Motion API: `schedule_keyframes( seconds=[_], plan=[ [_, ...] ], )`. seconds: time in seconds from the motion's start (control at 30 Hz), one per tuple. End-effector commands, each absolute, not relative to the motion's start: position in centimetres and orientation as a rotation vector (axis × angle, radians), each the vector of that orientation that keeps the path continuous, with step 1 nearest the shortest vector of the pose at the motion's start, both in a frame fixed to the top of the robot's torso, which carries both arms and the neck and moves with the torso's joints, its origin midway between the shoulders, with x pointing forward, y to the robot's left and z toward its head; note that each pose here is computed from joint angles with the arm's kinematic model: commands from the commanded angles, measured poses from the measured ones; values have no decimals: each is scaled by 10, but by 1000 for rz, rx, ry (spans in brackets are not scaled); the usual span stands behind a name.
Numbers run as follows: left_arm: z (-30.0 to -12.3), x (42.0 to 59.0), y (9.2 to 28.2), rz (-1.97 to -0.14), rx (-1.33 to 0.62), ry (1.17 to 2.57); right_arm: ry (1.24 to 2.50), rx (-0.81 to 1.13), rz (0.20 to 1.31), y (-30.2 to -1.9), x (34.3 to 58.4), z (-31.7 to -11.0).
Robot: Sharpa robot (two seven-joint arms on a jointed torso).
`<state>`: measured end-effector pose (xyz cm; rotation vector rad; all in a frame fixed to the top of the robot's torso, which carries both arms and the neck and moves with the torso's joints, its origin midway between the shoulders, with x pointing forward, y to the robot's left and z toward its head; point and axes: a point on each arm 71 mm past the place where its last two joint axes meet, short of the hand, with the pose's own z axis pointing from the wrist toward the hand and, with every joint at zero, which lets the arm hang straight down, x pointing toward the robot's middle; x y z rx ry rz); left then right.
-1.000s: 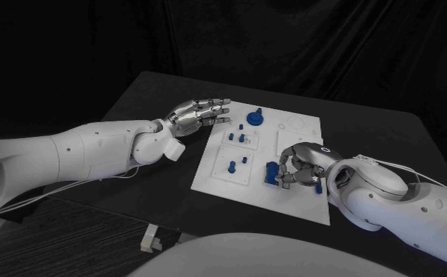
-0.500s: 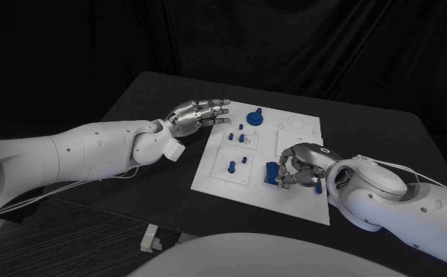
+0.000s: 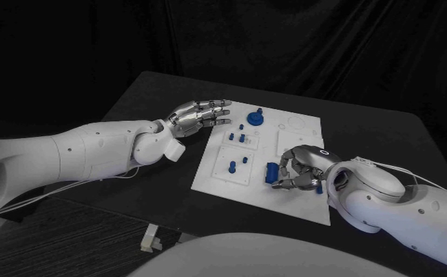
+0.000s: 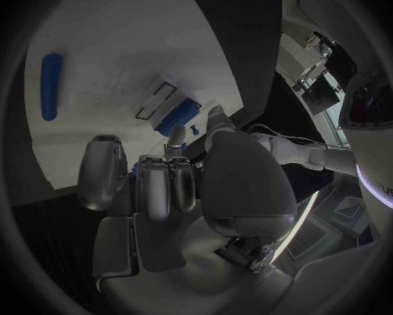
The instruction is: Assemble the parts on the task board
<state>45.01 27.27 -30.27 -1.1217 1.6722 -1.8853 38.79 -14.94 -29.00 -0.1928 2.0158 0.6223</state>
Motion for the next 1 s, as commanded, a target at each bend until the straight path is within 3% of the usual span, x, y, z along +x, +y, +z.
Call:
schedule_keyframes(
  seconds=[0.03,0.27,0.4,0.73,1.0],
  plan=[
    [-302,449,272,-1909,-1120,1668,1988,-166,613,-154,388,-288],
    [-302,449,272,-1908,-1120,1665,1903,-79,621,-173,390,-273],
    [-302,449,273,-1905,-1121,1664,1891,-34,564,-192,399,-256],
    [-303,450,273,-1900,-1121,1666,2188,-118,159,-235,421,-238],
    [-303,450,271,-1906,-1119,1668,2293,-174,17,-247,429,-241]
  ],
)
